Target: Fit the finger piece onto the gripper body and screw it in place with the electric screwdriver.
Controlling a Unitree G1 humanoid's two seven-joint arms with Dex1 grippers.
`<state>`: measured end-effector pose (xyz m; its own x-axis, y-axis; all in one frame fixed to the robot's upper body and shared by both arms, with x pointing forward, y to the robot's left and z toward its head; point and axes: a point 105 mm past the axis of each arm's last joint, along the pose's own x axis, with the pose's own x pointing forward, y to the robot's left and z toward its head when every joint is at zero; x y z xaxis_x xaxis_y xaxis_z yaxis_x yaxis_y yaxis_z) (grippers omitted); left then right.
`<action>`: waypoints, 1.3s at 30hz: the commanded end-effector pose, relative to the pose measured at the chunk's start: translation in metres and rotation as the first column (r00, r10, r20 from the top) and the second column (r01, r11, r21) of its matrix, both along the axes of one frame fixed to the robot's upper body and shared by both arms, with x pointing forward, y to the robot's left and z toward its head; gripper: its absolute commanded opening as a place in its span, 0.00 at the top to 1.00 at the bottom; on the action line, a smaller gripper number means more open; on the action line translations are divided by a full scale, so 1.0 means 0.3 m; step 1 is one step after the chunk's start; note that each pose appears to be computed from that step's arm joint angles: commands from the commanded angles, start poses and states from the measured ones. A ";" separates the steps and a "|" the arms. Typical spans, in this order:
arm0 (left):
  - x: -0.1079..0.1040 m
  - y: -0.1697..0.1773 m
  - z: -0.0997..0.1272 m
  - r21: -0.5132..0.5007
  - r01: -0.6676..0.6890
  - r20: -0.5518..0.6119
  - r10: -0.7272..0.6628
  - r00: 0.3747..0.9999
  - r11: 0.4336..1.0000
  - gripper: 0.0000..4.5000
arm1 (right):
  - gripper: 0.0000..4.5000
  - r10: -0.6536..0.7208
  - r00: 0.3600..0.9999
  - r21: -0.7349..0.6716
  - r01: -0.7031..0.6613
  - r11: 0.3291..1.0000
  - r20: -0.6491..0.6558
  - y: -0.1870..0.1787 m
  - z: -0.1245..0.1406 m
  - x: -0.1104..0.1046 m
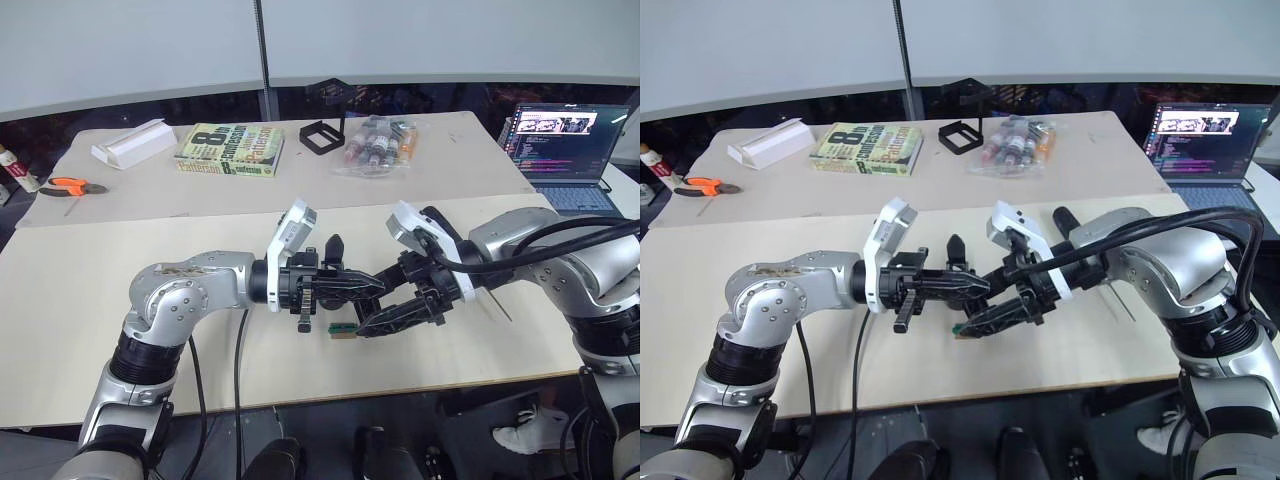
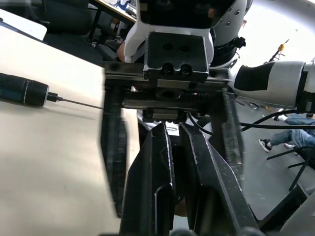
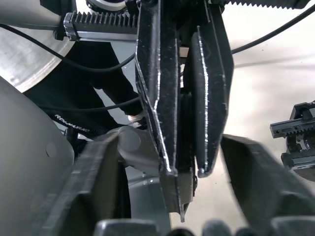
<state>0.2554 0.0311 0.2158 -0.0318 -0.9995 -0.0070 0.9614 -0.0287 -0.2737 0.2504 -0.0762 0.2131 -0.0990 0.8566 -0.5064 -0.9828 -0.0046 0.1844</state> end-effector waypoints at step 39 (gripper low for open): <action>0.241 0.274 -0.357 0.190 -0.372 0.426 0.265 0.865 0.909 0.00 | 0.91 -0.025 0.897 0.378 -0.160 0.912 0.441 0.019 -0.017 0.060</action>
<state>0.3237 0.1193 0.1025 0.3485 -0.9106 -0.2220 0.9354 0.3231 0.1434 0.2703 -0.0712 0.1997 -0.0078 0.9900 -0.1407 -0.9738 -0.0395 -0.2241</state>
